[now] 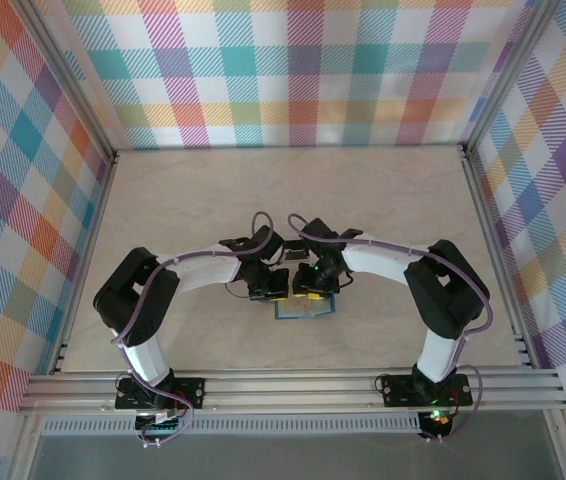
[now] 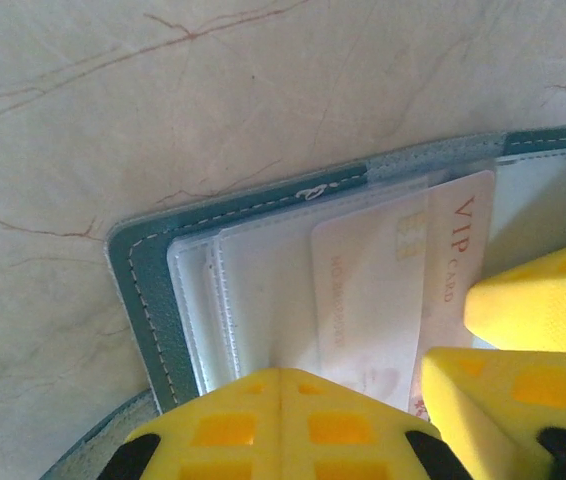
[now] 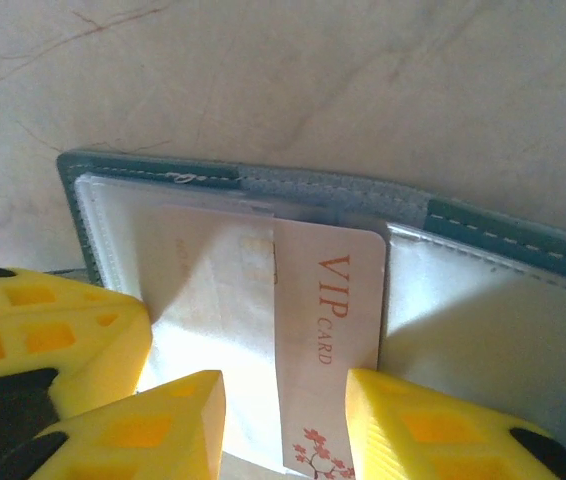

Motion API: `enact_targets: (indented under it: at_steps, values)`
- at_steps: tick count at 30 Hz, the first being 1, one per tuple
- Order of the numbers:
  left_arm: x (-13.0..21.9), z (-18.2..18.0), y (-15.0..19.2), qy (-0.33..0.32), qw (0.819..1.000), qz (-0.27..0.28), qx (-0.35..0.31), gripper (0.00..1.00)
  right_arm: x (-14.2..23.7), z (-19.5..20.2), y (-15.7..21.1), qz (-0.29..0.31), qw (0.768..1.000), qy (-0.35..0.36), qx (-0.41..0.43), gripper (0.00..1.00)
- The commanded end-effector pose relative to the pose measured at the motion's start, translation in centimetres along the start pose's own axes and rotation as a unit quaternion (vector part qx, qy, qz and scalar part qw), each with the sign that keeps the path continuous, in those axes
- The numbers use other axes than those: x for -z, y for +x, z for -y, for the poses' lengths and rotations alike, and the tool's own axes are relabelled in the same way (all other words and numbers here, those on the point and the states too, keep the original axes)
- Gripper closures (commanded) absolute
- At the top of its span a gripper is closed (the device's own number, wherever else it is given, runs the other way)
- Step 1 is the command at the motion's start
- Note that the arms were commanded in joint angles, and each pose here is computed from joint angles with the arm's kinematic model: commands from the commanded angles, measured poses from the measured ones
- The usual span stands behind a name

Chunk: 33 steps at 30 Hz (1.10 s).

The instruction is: Take the credit cards out of the card holder

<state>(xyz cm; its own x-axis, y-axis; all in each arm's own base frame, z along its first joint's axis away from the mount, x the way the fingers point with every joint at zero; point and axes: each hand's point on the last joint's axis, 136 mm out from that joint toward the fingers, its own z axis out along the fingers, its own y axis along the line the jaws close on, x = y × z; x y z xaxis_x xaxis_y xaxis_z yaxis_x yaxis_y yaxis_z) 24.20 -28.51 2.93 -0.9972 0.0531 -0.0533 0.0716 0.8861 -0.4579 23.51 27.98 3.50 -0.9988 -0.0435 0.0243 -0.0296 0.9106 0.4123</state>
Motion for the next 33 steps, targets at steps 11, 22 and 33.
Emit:
enact_targets:
  at_steps: [11,22,33]
  values:
    - [1.1,2.8,0.0,0.005,1.0,-0.014,-0.028,1.0,0.8,0.4,0.0,0.004,1.0,-0.005,-0.002,0.62]
    - [-0.6,0.9,1.0,-0.047,0.998,-0.037,-0.027,1.0,0.3,1.0,0.3,-0.004,1.0,-0.027,-0.004,0.65]
    - [-1.5,-0.9,2.0,-0.086,0.994,-0.06,-0.033,1.0,0.4,-0.6,0.4,-0.01,0.991,-0.131,-0.006,0.7]
